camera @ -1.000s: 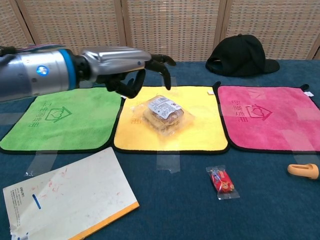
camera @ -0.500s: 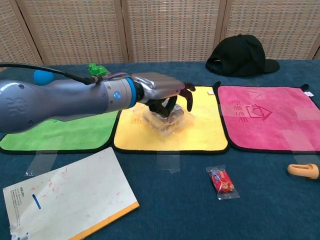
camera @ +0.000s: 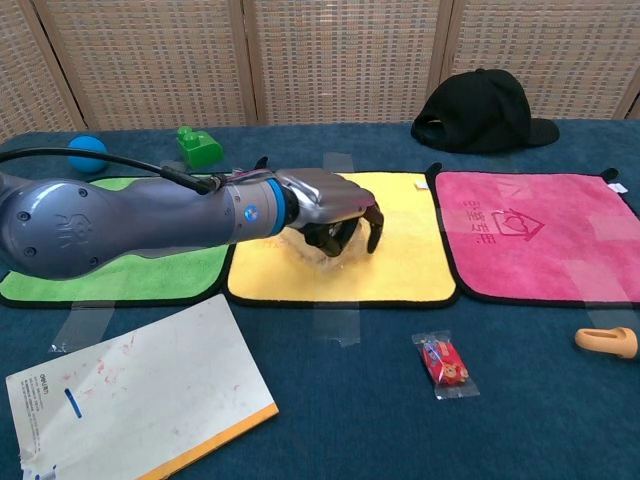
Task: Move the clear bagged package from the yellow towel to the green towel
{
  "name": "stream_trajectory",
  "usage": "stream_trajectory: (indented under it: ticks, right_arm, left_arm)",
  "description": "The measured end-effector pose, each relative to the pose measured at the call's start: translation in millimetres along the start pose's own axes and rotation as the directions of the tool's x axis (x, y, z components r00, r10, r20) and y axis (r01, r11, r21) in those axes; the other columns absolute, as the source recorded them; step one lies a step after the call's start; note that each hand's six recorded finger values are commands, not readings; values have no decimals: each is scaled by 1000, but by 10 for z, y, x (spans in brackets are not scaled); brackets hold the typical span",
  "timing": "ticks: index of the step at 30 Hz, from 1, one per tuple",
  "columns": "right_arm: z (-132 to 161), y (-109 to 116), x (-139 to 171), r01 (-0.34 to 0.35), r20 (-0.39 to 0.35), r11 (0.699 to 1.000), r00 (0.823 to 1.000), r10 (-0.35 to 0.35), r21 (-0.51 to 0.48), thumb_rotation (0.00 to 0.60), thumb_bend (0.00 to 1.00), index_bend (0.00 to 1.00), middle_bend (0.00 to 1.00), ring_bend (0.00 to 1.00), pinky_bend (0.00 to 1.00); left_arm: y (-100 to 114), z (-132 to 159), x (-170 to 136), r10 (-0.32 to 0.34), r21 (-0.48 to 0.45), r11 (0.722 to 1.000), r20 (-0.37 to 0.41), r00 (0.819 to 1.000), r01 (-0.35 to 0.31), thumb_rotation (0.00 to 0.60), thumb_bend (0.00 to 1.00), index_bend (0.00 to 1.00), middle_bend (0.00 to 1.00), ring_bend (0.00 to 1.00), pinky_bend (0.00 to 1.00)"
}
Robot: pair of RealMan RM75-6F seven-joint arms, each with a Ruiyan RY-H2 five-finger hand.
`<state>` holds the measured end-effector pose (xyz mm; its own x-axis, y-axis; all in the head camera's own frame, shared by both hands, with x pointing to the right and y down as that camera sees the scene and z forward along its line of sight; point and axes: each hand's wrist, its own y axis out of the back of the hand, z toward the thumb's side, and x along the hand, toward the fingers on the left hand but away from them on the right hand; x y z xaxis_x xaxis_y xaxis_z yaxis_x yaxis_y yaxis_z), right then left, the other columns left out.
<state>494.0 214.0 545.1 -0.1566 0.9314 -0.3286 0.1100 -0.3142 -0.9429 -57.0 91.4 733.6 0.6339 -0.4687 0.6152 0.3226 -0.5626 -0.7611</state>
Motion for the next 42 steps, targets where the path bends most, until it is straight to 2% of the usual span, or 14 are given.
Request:
stream_trajectory:
  ticks: [8, 30, 37, 42]
  right_arm:
    - [10, 11, 2, 4, 0, 1000, 1000, -4, 1, 600, 0, 0, 0, 0, 0]
    - [90, 6, 29, 4, -14, 1000, 1000, -4, 5, 600, 0, 0, 0, 0, 0]
    - [119, -4, 41, -1, -23, 1000, 1000, 1, 5, 600, 0, 0, 0, 0, 0]
    - [165, 17, 61, 6, -39, 1000, 999, -6, 1, 600, 0, 0, 0, 0, 0]
  left_arm:
    - [-25, -266, -171, -4, 31, 1000, -30, 1000, 5, 600, 1000, 497, 245, 242, 206]
    - [-321, -1043, -833, -76, 165, 982, -115, 990, 94, 600, 1000, 507, 252, 247, 203]
    - [-341, -1178, -971, -72, 172, 980, -140, 987, 96, 600, 1000, 507, 252, 247, 202]
    - [-455, -1318, -1120, -90, 162, 980, -176, 980, 119, 600, 1000, 507, 252, 247, 201]
